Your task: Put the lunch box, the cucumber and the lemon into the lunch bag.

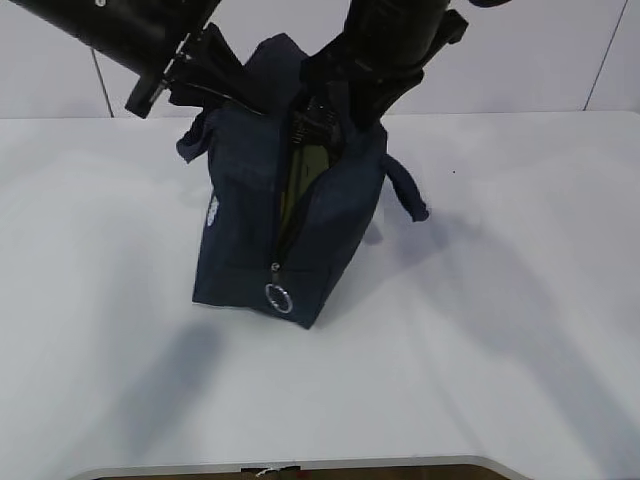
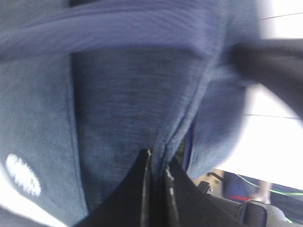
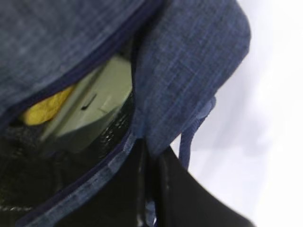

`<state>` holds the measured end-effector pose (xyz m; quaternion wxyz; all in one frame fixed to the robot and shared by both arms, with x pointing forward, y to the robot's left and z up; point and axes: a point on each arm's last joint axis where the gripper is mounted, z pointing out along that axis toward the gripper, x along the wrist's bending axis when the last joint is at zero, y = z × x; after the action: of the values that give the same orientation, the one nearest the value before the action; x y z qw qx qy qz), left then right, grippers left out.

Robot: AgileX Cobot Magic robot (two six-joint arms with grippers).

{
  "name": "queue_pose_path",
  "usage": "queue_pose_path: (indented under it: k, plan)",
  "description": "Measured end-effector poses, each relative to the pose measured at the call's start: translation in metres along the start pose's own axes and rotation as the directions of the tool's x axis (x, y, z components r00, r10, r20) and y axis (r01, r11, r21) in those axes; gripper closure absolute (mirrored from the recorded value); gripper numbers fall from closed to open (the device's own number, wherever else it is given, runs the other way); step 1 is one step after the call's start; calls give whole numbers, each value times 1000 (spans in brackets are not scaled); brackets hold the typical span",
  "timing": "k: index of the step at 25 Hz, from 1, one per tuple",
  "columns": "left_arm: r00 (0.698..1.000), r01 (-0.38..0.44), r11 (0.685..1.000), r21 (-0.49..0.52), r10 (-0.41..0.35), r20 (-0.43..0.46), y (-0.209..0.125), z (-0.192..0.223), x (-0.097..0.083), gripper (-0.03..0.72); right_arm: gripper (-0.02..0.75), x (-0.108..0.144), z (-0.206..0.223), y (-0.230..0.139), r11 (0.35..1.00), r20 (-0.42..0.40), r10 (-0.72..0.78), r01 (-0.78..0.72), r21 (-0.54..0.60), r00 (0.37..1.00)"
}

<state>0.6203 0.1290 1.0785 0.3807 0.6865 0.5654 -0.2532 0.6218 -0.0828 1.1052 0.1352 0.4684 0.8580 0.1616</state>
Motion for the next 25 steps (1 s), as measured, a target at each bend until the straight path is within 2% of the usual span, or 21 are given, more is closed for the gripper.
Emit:
queue_pose_path:
  k: [3,7,10,19,22,25]
  plan:
    - [1000,10,1000,19,-11,11,1,16,4,704,727,-8,0,-1,1000,92,-29,28,9,995]
    - [998,51,997,64,-53,19,4,39,26,704,727,-14,0,-2,999,154,-49,47,18,987]
    - [997,72,995,72,-75,35,5,46,32,704,728,-15,0,-2,999,160,-51,49,19,986]
    - [997,73,996,50,-75,32,7,48,33,702,728,-10,11,0,999,116,-42,39,23,992]
    - [997,71,996,51,-73,28,7,48,33,654,727,-10,12,0,999,114,-37,34,24,993]
    - [997,70,996,51,-72,26,7,48,33,519,705,-10,12,0,1000,113,-25,22,22,993]
